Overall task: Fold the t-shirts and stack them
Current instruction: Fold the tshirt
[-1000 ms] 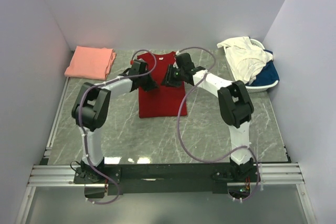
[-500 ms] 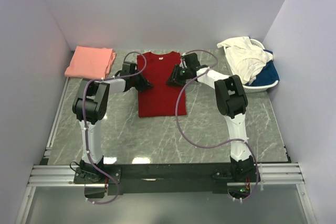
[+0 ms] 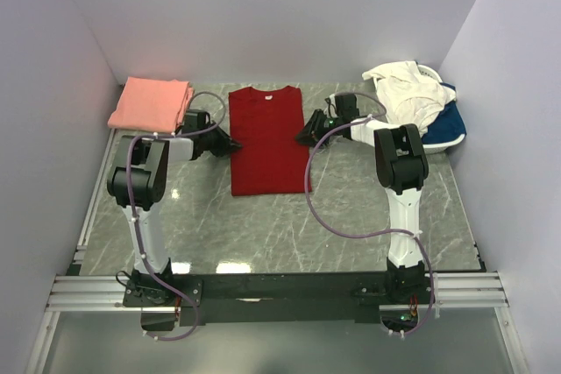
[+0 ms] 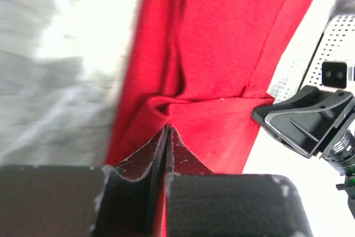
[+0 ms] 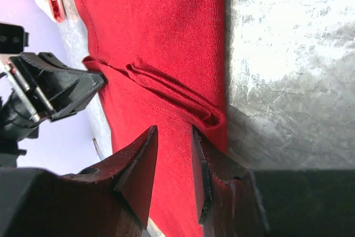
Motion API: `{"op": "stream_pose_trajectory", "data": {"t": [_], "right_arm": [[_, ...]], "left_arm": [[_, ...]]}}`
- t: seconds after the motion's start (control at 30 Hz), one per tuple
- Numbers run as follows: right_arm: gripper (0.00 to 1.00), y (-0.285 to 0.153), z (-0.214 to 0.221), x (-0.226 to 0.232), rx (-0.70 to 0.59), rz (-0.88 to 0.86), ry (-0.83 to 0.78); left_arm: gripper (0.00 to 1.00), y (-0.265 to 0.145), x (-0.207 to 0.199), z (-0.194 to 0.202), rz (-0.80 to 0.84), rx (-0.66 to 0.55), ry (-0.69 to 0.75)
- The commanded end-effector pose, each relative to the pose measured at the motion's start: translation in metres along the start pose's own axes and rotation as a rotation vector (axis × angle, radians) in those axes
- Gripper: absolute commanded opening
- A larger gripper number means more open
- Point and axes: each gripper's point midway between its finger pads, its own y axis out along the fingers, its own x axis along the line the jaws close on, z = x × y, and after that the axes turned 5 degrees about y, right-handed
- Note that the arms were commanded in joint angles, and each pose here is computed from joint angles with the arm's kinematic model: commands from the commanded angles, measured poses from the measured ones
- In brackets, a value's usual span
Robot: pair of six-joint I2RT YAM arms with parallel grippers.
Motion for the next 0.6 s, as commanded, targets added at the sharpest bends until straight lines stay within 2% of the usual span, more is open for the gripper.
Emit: {"op": "stream_pose_trajectory", "data": {"t": [0.0, 0.2, 0.37, 0.5, 0.53, 0.57], "right_arm": [[0.38, -0.012, -0.002, 0.008, -0.018, -0.011, 0.008], [0.38, -0.022, -0.003, 0.006, -0.027, -0.026, 0.044], [0.38, -0.046, 0.0, 0.026, -0.072, -0.035, 0.008], [0.38, -0.071, 0.013, 0.028, -0.145, 0.02, -0.005], [0.38, -0.079, 0.017, 0.041, -0.171, 0.003, -0.031], [0.39, -0.082, 0.023, 0.043, -0.175, 0.004, -0.032]], "left_arm": [[0.07, -0.014, -0.005, -0.016, 0.047, -0.037, 0.003], [0.06, -0.017, 0.008, -0.018, 0.034, -0.035, -0.021], [0.08, -0.037, -0.007, -0.022, 0.061, -0.067, 0.006], [0.18, -0.062, -0.014, -0.02, 0.053, -0.112, 0.018], [0.2, -0.074, -0.024, -0.021, 0.077, -0.135, 0.026], [0.21, -0.076, -0.017, -0.009, 0.064, -0.121, 0.012]]}}
